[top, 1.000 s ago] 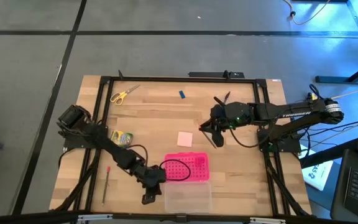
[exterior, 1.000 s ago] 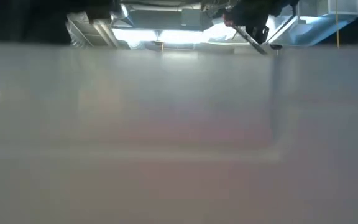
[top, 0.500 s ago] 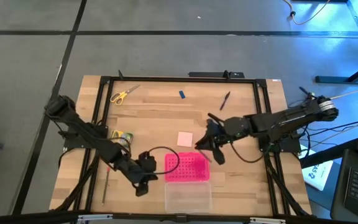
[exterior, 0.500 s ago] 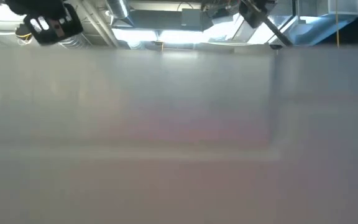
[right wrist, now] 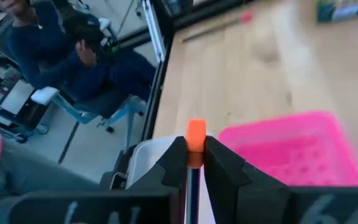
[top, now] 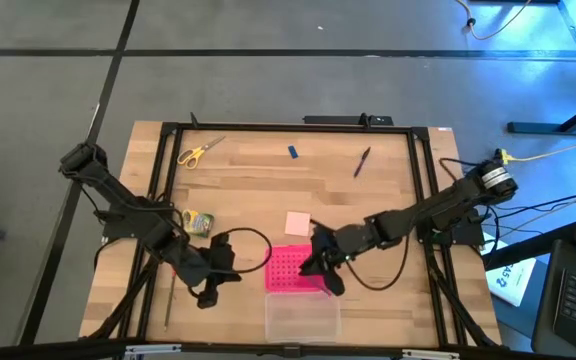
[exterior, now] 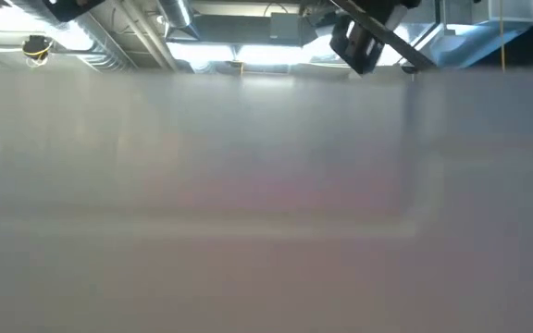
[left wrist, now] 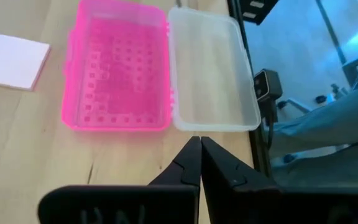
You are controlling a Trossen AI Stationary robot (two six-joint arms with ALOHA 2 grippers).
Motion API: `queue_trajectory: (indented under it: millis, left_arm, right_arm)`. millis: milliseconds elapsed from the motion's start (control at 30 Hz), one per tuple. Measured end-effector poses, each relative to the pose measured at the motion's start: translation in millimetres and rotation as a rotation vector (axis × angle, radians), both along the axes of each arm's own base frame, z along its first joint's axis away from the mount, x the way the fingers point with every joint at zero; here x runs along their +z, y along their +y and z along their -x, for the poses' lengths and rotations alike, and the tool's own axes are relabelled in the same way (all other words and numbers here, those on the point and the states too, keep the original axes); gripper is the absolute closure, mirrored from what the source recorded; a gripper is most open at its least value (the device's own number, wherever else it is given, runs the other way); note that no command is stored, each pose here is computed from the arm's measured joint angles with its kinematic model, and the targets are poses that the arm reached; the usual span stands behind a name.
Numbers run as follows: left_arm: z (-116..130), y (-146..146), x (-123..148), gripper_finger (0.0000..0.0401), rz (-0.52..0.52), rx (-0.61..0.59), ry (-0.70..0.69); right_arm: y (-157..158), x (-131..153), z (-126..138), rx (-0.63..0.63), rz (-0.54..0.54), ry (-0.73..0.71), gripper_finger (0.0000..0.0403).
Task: Pack school essentials
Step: Put the orange pencil into the pink supply box, then put the yellow crayon box into the pink supply box
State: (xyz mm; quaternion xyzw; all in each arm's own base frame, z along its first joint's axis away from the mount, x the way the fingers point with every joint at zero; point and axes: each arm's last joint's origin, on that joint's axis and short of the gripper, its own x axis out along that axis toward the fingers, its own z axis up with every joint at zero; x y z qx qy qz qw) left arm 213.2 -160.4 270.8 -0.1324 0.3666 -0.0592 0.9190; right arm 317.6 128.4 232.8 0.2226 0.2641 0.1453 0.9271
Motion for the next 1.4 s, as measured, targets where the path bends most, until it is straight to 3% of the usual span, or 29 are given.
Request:
queue_trajectory:
  millis: [600, 1400]
  left_arm:
    - [2, -3, -1, 0.0401, -0.019, -0.017, 0.005]
    - [3, -2, -2, 0.0401, -0.028, -0.017, 0.016]
  right_arm:
    - [16, -43, -12, 0.045, 0.066, 0.080, 0.0359]
    - [16, -44, -11, 0.085, 0.130, 0.054, 0.0308]
